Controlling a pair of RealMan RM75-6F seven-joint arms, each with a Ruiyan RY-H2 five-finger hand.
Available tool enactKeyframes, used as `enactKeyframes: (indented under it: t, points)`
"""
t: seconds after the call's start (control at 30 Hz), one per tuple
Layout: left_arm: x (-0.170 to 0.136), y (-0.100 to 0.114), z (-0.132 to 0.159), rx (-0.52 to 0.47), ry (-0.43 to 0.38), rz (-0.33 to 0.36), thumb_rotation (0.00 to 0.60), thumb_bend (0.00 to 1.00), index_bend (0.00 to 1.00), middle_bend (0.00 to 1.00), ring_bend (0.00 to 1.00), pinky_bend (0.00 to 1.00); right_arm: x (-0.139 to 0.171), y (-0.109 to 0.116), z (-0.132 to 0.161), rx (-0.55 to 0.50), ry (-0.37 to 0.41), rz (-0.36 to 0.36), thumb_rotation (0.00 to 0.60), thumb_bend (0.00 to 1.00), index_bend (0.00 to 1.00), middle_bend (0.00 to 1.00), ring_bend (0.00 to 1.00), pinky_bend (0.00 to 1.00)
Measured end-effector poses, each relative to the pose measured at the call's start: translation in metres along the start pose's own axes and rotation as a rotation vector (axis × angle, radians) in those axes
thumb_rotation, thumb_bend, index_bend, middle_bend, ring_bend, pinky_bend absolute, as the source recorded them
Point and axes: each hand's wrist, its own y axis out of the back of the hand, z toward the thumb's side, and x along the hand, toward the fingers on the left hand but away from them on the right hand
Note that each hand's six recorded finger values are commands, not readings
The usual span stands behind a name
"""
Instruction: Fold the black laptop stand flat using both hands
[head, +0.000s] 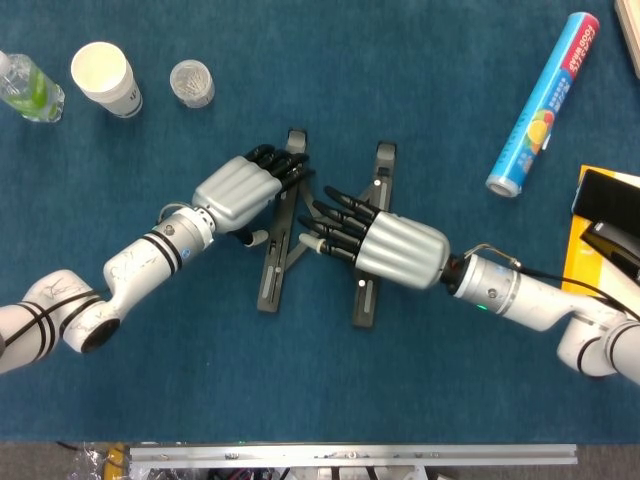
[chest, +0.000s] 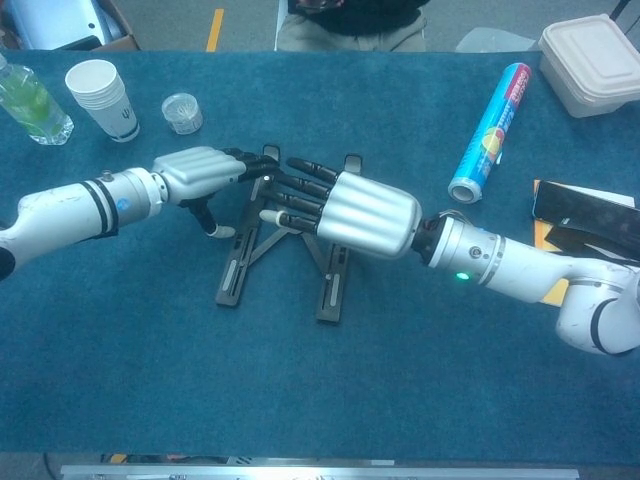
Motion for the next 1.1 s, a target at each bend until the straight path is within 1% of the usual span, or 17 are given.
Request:
enactKeyframes:
  t: [0.77, 0.93, 1.1]
  points:
    - [0.0, -0.002, 0.011, -0.044, -0.021, -0.018, 0.6, 0.25, 0.0, 0.0, 0.0, 0.04, -0.024, 0.001, 0.005, 0.018, -0.017, -0.021, 0.6, 0.0, 0.0, 0.0, 0.0, 0.01]
    - [-0.001, 0.0, 0.01, -0.039, -0.018, -0.014, 0.6, 0.25, 0.0, 0.0, 0.0, 0.04, -0.026, 0.001, 0.005, 0.008, -0.02, -0.026, 0.6, 0.0, 0.0, 0.0, 0.0, 0.01]
    - [-0.006, 0.008, 0.003, -0.011, -0.003, 0.003, 0.6, 0.25, 0.0, 0.0, 0.0, 0.04, -0.022, 0.008, 0.0, -0.011, -0.029, -0.051, 0.6, 0.0, 0.0, 0.0, 0.0, 0.01]
